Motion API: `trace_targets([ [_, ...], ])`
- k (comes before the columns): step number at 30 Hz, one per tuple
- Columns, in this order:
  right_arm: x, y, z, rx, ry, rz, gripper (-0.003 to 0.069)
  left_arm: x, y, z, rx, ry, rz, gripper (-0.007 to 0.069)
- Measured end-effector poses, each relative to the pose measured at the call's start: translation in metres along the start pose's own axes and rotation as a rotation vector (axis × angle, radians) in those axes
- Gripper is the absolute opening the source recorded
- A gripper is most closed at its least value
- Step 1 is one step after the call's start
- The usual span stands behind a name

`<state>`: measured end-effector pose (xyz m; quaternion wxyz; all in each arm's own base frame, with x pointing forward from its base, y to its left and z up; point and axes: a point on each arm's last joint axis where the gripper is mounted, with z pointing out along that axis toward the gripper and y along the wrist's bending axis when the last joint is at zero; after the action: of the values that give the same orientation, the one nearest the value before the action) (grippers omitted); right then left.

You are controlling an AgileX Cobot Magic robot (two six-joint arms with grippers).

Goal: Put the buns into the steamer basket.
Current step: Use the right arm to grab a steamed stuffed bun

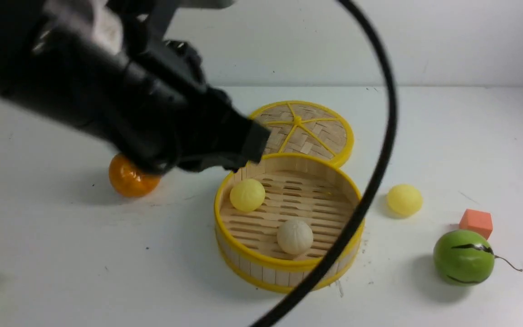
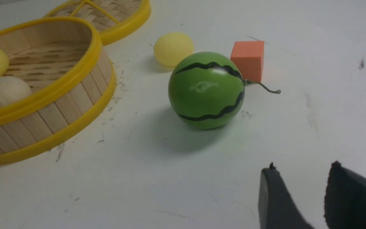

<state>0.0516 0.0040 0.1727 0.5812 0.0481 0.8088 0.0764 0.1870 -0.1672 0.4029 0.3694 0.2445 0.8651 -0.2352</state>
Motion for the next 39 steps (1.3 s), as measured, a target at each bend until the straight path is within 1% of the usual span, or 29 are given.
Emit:
trace_targets([
  [2, 0.0, 0.0, 0.0, 0.0, 0.0, 0.0, 0.0241, 0.043, 0.009, -0.006, 0.006, -0.093, -0.022, -0.0013],
  [3, 0.0, 0.0, 0.0, 0.0, 0.0, 0.0, 0.0241, 0.053, 0.012, -0.006, 0.006, -0.125, -0.028, -0.0013],
  [4, 0.0, 0.0, 0.0, 0.0, 0.0, 0.0, 0.0241, 0.079, 0.018, -0.003, 0.002, -0.143, -0.043, -0.0013],
  [6, 0.0, 0.0, 0.0, 0.0, 0.0, 0.0, 0.0241, 0.1, 0.024, 0.001, -0.003, -0.165, -0.056, -0.0013],
  [7, 0.0, 0.0, 0.0, 0.0, 0.0, 0.0, 0.0241, 0.125, 0.03, 0.007, -0.007, -0.195, -0.082, -0.0013],
  [9, 0.0, 0.0, 0.0, 0.0, 0.0, 0.0, 0.0241, 0.151, 0.038, 0.011, -0.01, -0.228, -0.121, -0.0013],
  [10, 0.0, 0.0, 0.0, 0.0, -0.001, 0.0, 0.0241, 0.154, 0.038, 0.011, -0.01, -0.231, -0.126, -0.0013],
  [12, -0.001, 0.001, 0.0, -0.015, -0.017, 0.047, 0.0241, 0.175, 0.044, 0.011, -0.006, -0.28, -0.182, -0.0013],
  [15, -0.003, 0.004, 0.001, -0.053, -0.051, 0.182, 0.0241, 0.19, 0.048, 0.005, 0.003, -0.34, -0.224, -0.0013],
  [16, -0.005, 0.005, 0.001, -0.072, -0.08, 0.248, 0.0241, 0.196, 0.049, 0.003, 0.006, -0.363, -0.232, -0.0013],
  [17, -0.006, 0.005, 0.001, -0.076, -0.093, 0.258, 0.0241, 0.196, 0.049, 0.001, 0.009, -0.373, -0.232, -0.0013],
  [20, -0.021, 0.006, -0.002, -0.126, -0.242, 0.393, 0.0241, 0.207, 0.051, -0.004, 0.017, -0.41, -0.237, -0.0013],
  [22, -0.028, 0.006, -0.004, -0.149, -0.301, 0.463, 0.0241, 0.21, 0.051, -0.005, 0.021, -0.418, -0.237, -0.0013],
  [23, -0.028, 0.007, -0.005, -0.15, -0.303, 0.466, 0.0241, 0.21, 0.051, -0.005, 0.021, -0.418, -0.237, -0.0013],
  [25, -0.046, 0.012, -0.012, -0.173, -0.293, 0.493, 0.0228, 0.212, 0.051, -0.005, 0.022, -0.411, -0.237, -0.0013],
  [26, -0.055, 0.015, -0.014, -0.175, -0.267, 0.487, 0.022, 0.212, 0.051, -0.005, 0.022, -0.409, -0.238, -0.0013],
  [27, -0.069, 0.02, -0.016, -0.168, -0.199, 0.461, 0.0206, 0.212, 0.051, -0.005, 0.022, -0.409, -0.238, -0.0013],
  [28, -0.079, 0.023, -0.015, -0.156, -0.141, 0.415, 0.0197, 0.212, 0.051, -0.005, 0.022, -0.409, -0.238, -0.0013],
  [29, -0.098, 0.03, -0.012, -0.135, -0.017, 0.334, 0.0184, 0.212, 0.051, -0.005, 0.022, -0.408, -0.238, -0.0013],
  [30, -0.098, 0.03, -0.012, -0.134, -0.018, 0.321, 0.0183, 0.212, 0.051, -0.005, 0.022, -0.408, -0.238, -0.0013],
  [31, -0.118, 0.036, -0.002, -0.116, 0.131, 0.206, 0.0169, 0.212, 0.051, -0.005, 0.022, -0.408, -0.239, -0.0013],
  [32, -0.127, 0.039, 0.006, -0.111, 0.207, 0.154, 0.0165, 0.212, 0.051, -0.005, 0.022, -0.408, -0.239, -0.0013],
  [33, -0.139, 0.042, 0.019, -0.111, 0.313, 0.09, 0.0161, 0.212, 0.051, -0.005, 0.022, -0.408, -0.239, -0.0013],
  [35, -0.154, 0.047, 0.045, -0.114, 0.448, 0.032, 0.0159, 0.212, 0.051, -0.005, 0.022, -0.408, -0.239, -0.0013],
  [39, -0.175, 0.052, 0.11, -0.116, 0.636, 0.005, 0.016, 0.212, 0.051, -0.005, 0.022, -0.408, -0.239, -0.0013],
])
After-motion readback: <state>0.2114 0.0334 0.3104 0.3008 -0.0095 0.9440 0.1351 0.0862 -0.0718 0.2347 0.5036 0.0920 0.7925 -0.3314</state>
